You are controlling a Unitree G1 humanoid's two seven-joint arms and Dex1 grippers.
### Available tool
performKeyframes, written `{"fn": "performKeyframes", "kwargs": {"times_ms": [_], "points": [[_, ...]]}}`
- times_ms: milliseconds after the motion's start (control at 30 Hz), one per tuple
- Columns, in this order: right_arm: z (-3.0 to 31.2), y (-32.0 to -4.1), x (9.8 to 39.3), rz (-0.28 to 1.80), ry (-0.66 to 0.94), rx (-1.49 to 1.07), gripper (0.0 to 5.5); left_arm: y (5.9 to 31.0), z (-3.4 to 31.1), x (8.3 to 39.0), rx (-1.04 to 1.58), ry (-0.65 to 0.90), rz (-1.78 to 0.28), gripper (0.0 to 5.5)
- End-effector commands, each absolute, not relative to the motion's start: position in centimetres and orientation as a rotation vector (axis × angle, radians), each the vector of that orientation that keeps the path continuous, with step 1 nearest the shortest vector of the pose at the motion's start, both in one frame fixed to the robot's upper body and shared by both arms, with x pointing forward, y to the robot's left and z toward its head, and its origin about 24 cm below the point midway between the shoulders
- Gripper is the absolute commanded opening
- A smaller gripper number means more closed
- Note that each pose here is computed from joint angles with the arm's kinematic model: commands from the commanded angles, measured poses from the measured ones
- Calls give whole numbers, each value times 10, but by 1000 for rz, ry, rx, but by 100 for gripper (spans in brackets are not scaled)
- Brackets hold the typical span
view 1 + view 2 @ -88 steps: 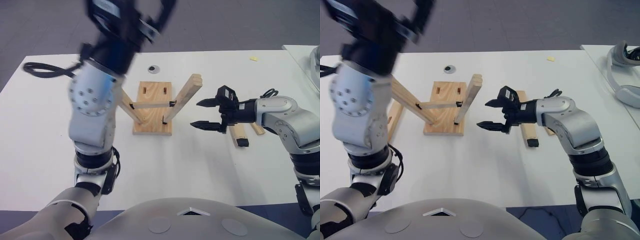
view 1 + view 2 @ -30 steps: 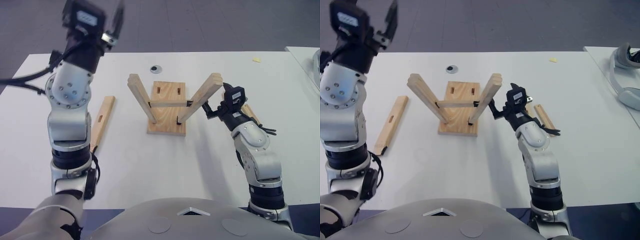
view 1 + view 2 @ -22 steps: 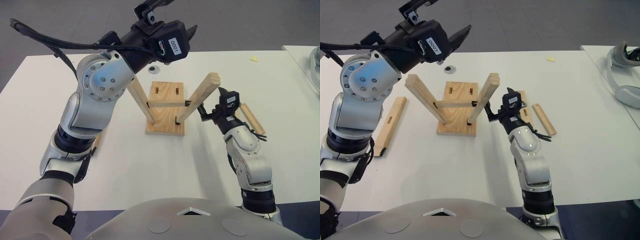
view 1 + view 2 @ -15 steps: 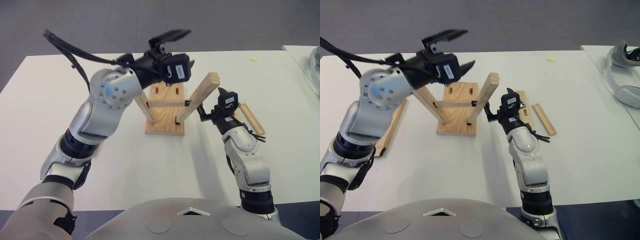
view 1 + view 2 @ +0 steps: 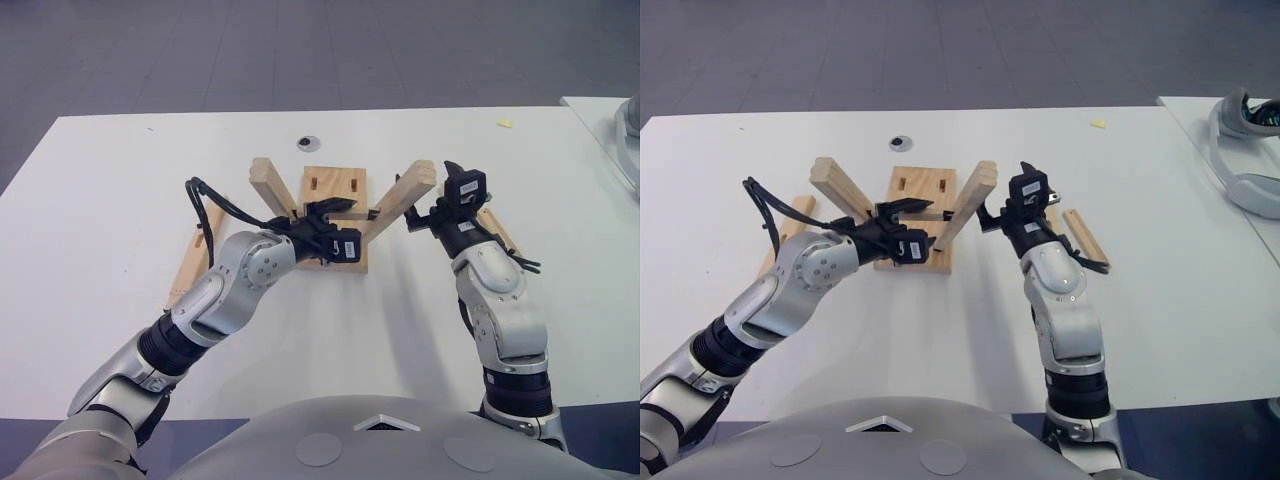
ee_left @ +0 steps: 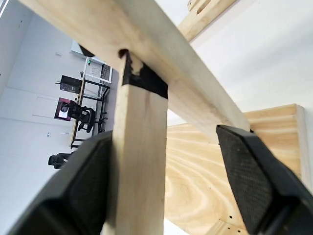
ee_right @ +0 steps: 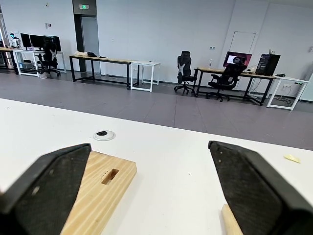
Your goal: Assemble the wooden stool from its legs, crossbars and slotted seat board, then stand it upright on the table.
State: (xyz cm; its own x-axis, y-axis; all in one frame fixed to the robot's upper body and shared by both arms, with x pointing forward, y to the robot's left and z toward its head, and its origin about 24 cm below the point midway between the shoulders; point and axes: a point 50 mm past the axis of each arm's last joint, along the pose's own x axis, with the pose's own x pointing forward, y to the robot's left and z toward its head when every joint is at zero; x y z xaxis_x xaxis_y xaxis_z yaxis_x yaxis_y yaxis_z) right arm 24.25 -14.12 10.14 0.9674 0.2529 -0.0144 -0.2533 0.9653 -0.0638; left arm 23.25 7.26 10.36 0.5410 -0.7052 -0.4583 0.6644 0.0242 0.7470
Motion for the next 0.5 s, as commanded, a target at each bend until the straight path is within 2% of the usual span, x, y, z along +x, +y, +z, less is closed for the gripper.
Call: {"fn": "performKeyframes", "kwargs": {"times_ms": [33,133,233,333,433,500], "points": [[100,-137,243,263,9,-55,450,84,121,218,1007,88,-1207,330],[96,-137,242,262,18,-57,450,87,182,221,847,-34,-1216,330],[95,-135,240,270,21,-58,450,82,222,236,732,-225,-1045,330],[95,-134,239,276,24,-59,450,83,229,245,752,-304,-915,330],[95,-134,237,278,31,-59,450,84,234,247,909,-385,-822,330],[95,-133,235,282,35,-58,450,82,219,239,957,-349,-857,330]]}}
